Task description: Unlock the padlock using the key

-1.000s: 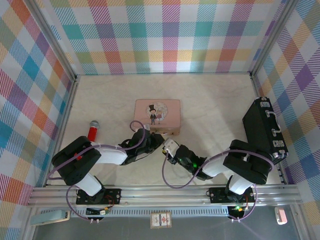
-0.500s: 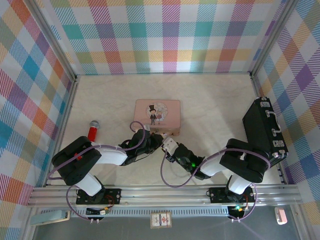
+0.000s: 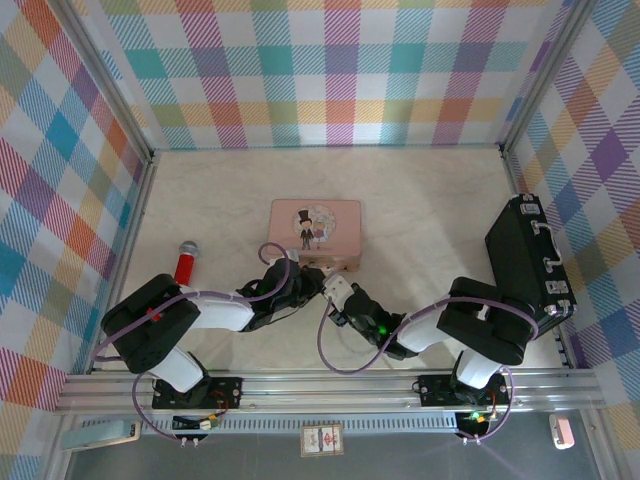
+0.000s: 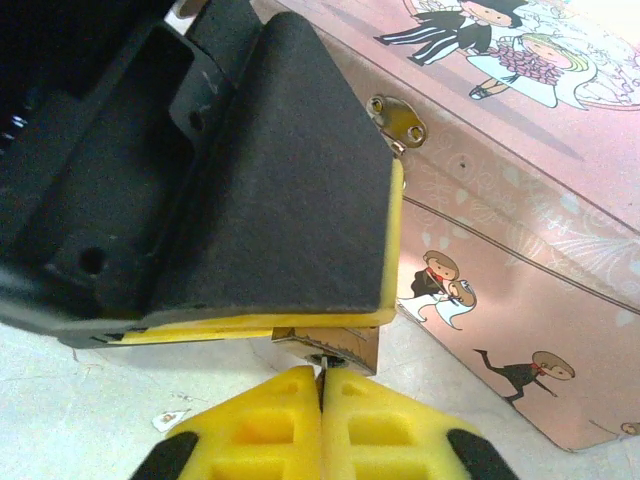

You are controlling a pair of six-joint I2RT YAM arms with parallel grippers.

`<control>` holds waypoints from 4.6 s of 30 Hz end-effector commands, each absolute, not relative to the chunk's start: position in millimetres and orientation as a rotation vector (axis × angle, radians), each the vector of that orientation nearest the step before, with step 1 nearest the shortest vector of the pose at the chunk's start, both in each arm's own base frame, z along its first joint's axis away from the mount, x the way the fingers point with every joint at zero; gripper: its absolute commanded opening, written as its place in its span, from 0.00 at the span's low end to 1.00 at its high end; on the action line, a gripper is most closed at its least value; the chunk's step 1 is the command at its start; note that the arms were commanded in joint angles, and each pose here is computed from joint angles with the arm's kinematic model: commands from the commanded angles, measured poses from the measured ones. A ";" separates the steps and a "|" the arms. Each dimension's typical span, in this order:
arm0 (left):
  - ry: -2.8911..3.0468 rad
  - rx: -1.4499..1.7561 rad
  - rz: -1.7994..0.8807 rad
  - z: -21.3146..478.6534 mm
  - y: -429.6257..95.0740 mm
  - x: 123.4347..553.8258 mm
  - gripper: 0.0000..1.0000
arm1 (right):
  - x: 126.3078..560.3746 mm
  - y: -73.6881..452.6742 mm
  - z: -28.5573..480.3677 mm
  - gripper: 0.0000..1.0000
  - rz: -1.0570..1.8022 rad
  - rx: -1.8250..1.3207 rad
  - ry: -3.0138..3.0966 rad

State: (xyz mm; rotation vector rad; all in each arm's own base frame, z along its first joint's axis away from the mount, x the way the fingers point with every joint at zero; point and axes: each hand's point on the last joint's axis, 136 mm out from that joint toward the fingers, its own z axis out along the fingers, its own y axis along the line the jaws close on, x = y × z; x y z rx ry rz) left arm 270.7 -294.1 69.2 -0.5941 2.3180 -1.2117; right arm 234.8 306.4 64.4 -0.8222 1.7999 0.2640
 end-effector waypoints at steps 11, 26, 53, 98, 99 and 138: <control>2.273 -0.528 -1.305 94.2 -305.7 263.7 0.00 | 237.3 305.2 76.5 0.01 0.382 -0.651 1.851; 2.276 -0.522 -1.280 95.3 -304.5 265.8 0.00 | 244.5 291.1 79.3 0.00 0.813 -0.374 2.040; 2.289 -0.501 -1.278 91.1 -302.5 267.4 0.17 | 243.6 290.2 60.6 0.00 0.982 -0.136 2.241; 2.356 -0.461 -1.158 74.4 -291.3 285.4 0.35 | 227.4 297.6 56.0 0.00 1.123 -0.087 2.299; 2.360 -0.467 -1.149 72.4 -290.6 285.8 0.35 | 227.5 298.3 56.0 0.00 1.124 -0.088 2.299; 2.123 -0.276 -0.607 166.2 -167.0 270.1 0.59 | 257.8 314.7 79.5 0.39 1.001 -0.485 2.256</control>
